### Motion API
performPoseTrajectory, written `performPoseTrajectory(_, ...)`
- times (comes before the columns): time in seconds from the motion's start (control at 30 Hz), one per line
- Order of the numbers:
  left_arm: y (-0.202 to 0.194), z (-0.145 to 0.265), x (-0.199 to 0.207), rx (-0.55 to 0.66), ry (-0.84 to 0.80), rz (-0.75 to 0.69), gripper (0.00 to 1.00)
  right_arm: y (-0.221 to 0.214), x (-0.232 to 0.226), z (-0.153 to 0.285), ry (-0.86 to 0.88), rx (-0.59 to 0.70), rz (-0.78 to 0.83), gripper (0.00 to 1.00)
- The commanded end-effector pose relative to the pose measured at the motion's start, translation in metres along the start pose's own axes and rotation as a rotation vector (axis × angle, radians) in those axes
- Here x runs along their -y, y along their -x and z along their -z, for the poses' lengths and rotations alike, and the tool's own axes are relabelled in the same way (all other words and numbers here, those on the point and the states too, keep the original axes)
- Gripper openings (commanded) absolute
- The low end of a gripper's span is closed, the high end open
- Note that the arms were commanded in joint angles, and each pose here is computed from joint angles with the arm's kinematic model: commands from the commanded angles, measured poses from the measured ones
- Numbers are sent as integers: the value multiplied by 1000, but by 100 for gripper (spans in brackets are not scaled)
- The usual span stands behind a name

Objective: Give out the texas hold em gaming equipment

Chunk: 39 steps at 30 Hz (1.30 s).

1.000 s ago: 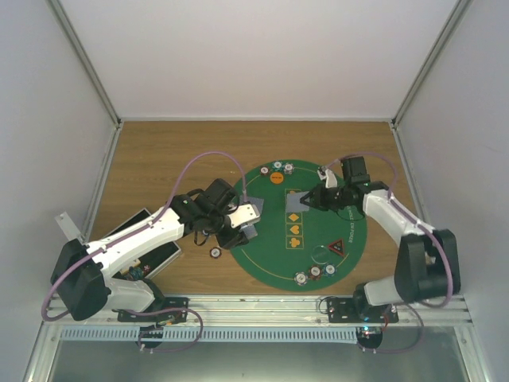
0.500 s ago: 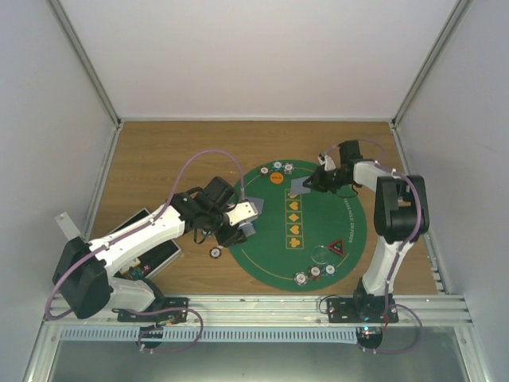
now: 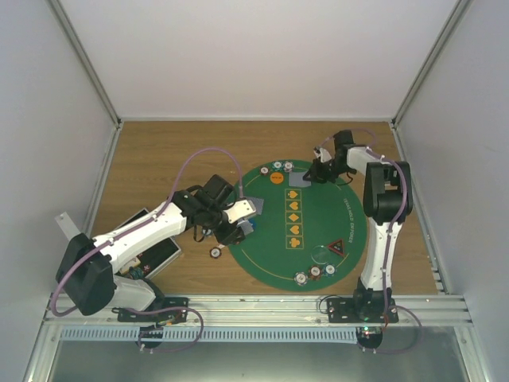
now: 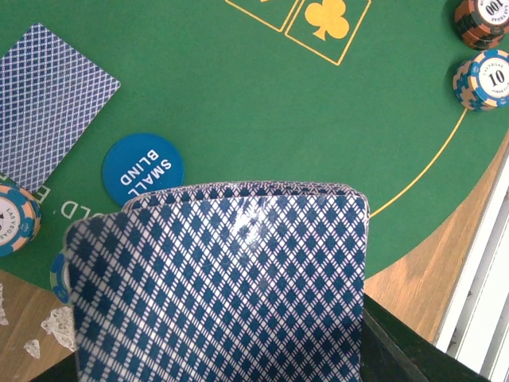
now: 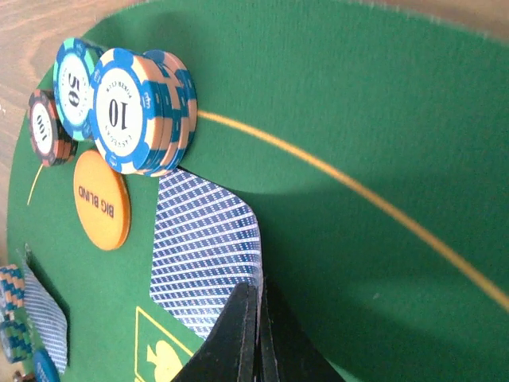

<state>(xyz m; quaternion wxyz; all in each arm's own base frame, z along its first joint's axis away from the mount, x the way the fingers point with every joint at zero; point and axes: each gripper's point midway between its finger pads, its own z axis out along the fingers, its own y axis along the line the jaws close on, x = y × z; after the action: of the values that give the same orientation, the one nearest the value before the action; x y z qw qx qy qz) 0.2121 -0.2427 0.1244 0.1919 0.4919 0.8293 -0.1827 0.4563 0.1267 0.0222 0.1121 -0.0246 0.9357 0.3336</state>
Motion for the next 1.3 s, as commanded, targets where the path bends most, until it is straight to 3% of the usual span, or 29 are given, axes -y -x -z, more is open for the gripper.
performPoseTrajectory(0.0, 9, -2, -3, 37, -7, -7, 53, -1, 32, -6, -115, -57, 32, 1)
performPoseTrajectory(0.23, 9, -4, -4, 32, -12, -6, 53, 2, 39, -5, -162, -82, 77, 8)
performPoseTrajectory(0.6, 11, -1, -3, 42, -13, -10, 53, 6, 40, 15, -243, -61, 96, 35)
performPoseTrajectory(0.93, 15, 3, -2, 60, -12, -16, 53, 14, 32, 57, -340, 17, 78, 76)
performPoseTrajectory(1.1, 18, 7, 3, 82, -34, -16, 53, 0, -30, 77, -211, 88, 101, 86)
performPoseTrajectory(1.27, 21, 9, 7, 93, -45, -24, 53, -56, -123, 70, 71, 61, 161, 91)
